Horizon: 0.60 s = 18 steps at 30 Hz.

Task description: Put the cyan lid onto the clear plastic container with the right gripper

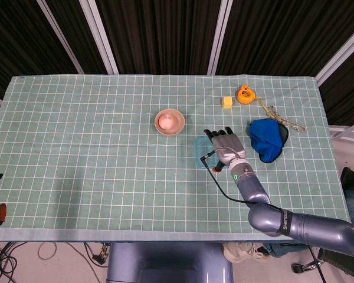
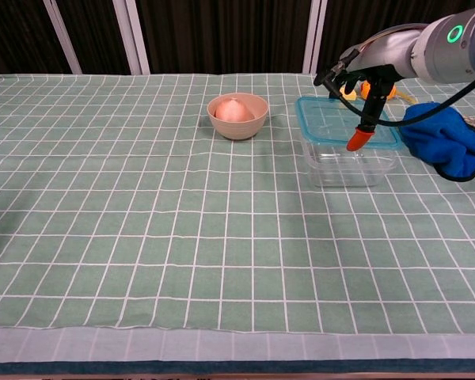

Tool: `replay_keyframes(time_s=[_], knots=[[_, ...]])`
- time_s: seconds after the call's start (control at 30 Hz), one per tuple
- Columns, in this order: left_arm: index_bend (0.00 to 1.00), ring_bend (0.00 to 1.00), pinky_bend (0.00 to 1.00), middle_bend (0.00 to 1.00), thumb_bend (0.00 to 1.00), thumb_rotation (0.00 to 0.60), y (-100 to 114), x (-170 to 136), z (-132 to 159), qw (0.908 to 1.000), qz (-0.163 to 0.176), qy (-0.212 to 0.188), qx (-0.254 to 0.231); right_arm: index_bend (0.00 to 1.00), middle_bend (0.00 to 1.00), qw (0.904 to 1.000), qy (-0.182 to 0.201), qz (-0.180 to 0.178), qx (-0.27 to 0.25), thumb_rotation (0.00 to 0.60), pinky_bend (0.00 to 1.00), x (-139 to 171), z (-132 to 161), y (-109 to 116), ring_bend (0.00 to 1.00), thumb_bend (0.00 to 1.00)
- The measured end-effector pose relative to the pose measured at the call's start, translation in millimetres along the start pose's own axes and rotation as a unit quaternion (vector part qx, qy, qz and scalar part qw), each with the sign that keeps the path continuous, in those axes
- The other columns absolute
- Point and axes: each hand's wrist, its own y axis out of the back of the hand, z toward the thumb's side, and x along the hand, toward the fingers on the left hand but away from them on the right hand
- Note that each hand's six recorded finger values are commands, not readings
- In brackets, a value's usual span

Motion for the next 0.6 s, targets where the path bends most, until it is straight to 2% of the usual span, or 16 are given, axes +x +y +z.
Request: replay_keyframes(time_s=[0.2,0.6], knots=[[0.09,0.00,0.00,0.00,0.52,0.600,-0.5,0.2,-0.3,1.0000,0.000,0.003,0.001,0.01,0.50,0.9998,0.014,-0.001,0.010,0.600,0.00,-5.6,-6.3,-1.5,0.15,0.19],[0.09,0.00,0.00,0.00,0.52,0.600,-0.6,0.5,-0.9,1.0000,-0.002,0.007,-0.001,0.01,0.50,0.9996,0.017,0.001,0.023,0.600,0.00,-18.7,-13.7,-6.2,0.15,0.19]])
